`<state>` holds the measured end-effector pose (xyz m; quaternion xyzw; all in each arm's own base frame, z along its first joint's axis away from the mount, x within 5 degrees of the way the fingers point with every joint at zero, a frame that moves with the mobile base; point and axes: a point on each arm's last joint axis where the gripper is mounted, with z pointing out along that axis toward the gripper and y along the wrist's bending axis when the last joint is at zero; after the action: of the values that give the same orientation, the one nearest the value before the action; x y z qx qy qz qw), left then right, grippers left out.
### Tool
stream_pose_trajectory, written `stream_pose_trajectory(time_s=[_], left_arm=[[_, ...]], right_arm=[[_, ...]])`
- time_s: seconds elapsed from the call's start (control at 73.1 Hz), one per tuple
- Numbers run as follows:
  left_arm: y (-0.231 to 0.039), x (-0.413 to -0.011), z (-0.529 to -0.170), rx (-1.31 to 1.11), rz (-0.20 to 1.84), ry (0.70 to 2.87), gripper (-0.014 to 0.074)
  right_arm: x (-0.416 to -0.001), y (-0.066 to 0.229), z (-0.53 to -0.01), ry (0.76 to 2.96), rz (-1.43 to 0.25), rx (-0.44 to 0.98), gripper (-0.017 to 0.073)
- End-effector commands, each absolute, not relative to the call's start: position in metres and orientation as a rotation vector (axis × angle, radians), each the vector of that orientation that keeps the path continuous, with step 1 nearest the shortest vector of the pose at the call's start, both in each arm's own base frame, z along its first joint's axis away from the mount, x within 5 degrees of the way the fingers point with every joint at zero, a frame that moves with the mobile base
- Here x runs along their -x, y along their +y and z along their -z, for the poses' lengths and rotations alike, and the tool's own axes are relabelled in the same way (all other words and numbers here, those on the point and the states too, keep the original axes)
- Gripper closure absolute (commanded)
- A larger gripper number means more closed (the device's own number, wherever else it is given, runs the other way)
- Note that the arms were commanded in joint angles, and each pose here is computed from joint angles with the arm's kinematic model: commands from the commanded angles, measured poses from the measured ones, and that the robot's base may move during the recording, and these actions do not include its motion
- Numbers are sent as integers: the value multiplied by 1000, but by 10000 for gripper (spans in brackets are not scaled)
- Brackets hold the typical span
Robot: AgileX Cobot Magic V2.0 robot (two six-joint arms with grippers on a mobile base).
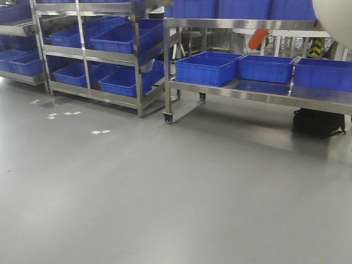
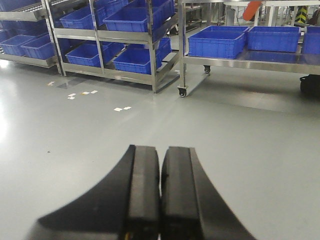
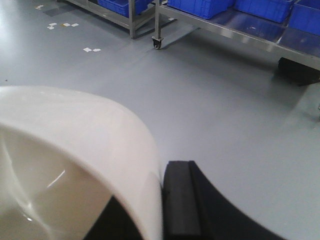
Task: Move white bin to right shelf second layer
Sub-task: 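Drive the base past the blue crate carts carrying the bin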
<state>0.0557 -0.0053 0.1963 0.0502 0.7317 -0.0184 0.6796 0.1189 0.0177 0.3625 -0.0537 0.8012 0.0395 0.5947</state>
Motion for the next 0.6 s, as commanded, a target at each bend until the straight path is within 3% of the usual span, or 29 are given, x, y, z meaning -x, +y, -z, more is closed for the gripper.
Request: stream_pose_trajectory(time_s=[0.0,0.589], left_arm=[[-6,-56,-192,-111,49,1580,509],[-6,-56,-192,-111,49,1580,509]], right_arm=[[-119,17,-382,1729,-93,121,504],[-119,17,-382,1729,-93,121,504]])
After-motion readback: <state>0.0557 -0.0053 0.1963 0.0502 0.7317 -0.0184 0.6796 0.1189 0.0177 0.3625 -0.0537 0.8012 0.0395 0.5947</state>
